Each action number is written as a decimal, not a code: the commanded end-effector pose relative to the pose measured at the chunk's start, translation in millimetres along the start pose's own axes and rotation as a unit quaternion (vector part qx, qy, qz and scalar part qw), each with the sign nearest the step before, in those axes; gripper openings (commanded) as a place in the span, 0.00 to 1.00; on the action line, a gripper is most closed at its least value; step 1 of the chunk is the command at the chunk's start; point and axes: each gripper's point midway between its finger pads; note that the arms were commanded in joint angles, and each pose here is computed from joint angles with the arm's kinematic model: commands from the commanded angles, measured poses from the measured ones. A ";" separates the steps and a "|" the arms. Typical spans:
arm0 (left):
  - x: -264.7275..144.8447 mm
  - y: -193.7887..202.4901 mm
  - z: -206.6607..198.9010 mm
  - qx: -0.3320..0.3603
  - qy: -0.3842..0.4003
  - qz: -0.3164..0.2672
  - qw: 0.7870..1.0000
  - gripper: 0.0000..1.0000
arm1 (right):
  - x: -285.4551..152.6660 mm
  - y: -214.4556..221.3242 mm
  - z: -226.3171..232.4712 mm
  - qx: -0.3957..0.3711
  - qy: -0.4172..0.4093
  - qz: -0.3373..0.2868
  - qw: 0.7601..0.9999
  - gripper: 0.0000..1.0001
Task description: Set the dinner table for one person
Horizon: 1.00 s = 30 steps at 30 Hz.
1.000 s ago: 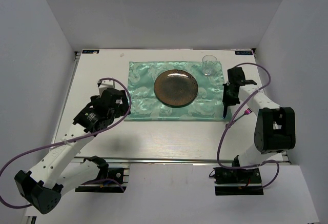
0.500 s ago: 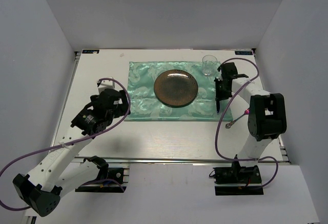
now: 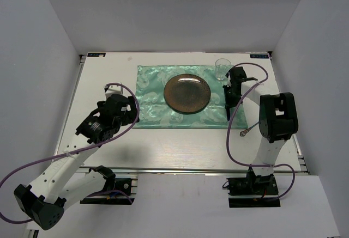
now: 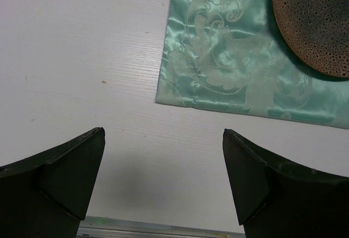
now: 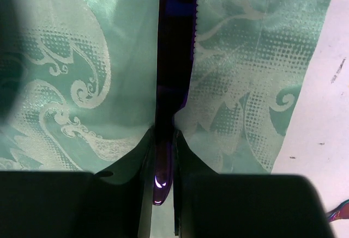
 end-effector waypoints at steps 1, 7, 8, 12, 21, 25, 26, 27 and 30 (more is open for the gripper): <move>0.3 -5.7 -3.4 -0.001 0.011 -0.010 1.000 0.98 | -2.6 -13.2 6.4 -0.011 -0.001 -0.013 1.000 0.00; 0.4 -4.7 -3.8 0.000 0.012 -0.008 1.000 0.98 | -11.5 -16.8 7.5 0.009 0.000 -0.026 1.000 0.42; 0.5 -5.1 -3.7 0.000 0.011 -0.008 1.000 0.98 | -13.5 -17.5 8.0 0.015 0.000 -0.029 0.999 0.48; 0.0 -4.7 -4.4 0.000 0.014 -0.009 1.000 0.98 | -41.8 -33.0 12.6 0.068 -0.012 -0.071 0.995 0.74; -3.2 -5.7 -3.1 -0.004 0.016 -0.014 1.000 0.98 | -95.3 -32.8 -54.3 0.295 0.099 -0.181 0.933 0.89; -4.7 -7.3 -3.0 -0.006 0.018 -0.018 1.000 0.98 | -86.3 -2.2 -92.0 0.365 0.156 -0.160 0.904 0.89; -4.5 -7.1 -3.4 -0.007 0.018 -0.018 1.000 0.98 | -86.5 4.0 -105.0 0.382 0.171 -0.162 0.894 0.89; -4.5 -6.7 -3.3 -0.006 0.018 -0.017 1.000 0.98 | -85.7 7.7 -116.4 0.401 0.179 -0.167 0.883 0.89; -4.3 -6.9 -4.5 -0.004 0.021 -0.017 1.000 0.98 | -82.7 22.7 -129.6 0.435 0.168 -0.179 0.866 0.89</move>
Point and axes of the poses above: each gripper's point midway between its finger pads, its own x axis out along the fingers, its own z axis along the line the jaws close on, y = z × x, and after that the axes turned 13 degrees about x, right-handed
